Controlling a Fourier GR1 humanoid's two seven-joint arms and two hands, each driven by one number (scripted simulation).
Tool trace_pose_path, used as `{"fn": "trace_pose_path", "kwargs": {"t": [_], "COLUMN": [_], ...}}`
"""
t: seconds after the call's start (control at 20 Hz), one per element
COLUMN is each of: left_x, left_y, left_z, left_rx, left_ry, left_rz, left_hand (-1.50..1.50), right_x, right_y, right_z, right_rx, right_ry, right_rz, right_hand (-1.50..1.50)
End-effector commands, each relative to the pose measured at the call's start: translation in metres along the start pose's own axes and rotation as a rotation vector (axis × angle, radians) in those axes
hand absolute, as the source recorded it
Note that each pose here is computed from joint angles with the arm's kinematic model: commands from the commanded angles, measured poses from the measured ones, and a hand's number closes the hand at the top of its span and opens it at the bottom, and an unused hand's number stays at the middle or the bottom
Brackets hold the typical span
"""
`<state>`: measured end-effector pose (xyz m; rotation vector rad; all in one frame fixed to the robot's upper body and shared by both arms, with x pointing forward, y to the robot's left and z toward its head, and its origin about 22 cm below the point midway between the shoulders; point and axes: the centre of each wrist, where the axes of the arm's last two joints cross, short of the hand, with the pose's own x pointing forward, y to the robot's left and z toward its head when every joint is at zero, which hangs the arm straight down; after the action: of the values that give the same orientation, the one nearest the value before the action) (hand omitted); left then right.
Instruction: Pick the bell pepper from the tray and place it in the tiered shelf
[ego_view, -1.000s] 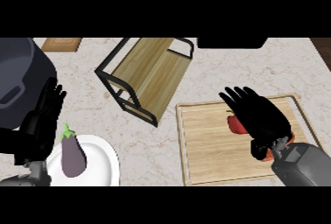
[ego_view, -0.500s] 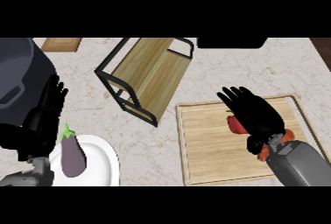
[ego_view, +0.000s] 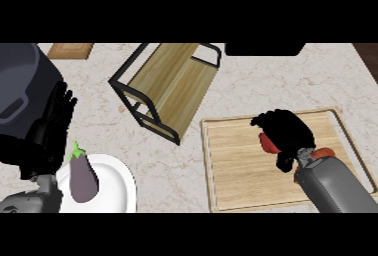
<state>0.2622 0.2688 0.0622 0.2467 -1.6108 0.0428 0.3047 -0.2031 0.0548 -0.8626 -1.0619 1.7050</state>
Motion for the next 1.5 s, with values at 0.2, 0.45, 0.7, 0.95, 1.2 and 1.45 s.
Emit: {"fn": "trace_pose_path", "kwargs": {"t": [0.2,0.45,0.7,0.95,1.2,1.45], "left_x": [0.003,0.004,-0.004,-0.01,-0.012,-0.011], "left_y": [-0.012,-0.003,0.002,0.015,0.013,0.013], "left_z": [0.009,-0.003,0.011,0.011,0.004,0.011], "left_rx": [-0.013,-0.014,-0.021,0.012,0.028,0.028], "left_ry": [0.005,-0.002,-0.009,-0.002,0.026,0.013], "left_rz": [-0.004,-0.001,0.0,-0.007,-0.001,0.006], "left_hand": [0.0,0.0,0.0,0.0,0.0,0.0], "right_x": [-0.01,0.027,0.039,0.03,0.018,-0.017], "right_y": [0.008,0.018,0.02,0.002,-0.045,-0.079], "right_z": [-0.009,-0.011,-0.009,0.006,0.026,0.055], "right_rx": [-0.096,-0.071,-0.017,0.038,-0.052,-0.174], "right_ry": [-0.062,-0.351,-0.669,-0.775,-0.858,-0.827], "right_rz": [0.138,0.096,0.044,-0.112,-0.315,-0.546], "right_hand": [1.5,1.5,1.5,1.5,1.5,1.5]}}
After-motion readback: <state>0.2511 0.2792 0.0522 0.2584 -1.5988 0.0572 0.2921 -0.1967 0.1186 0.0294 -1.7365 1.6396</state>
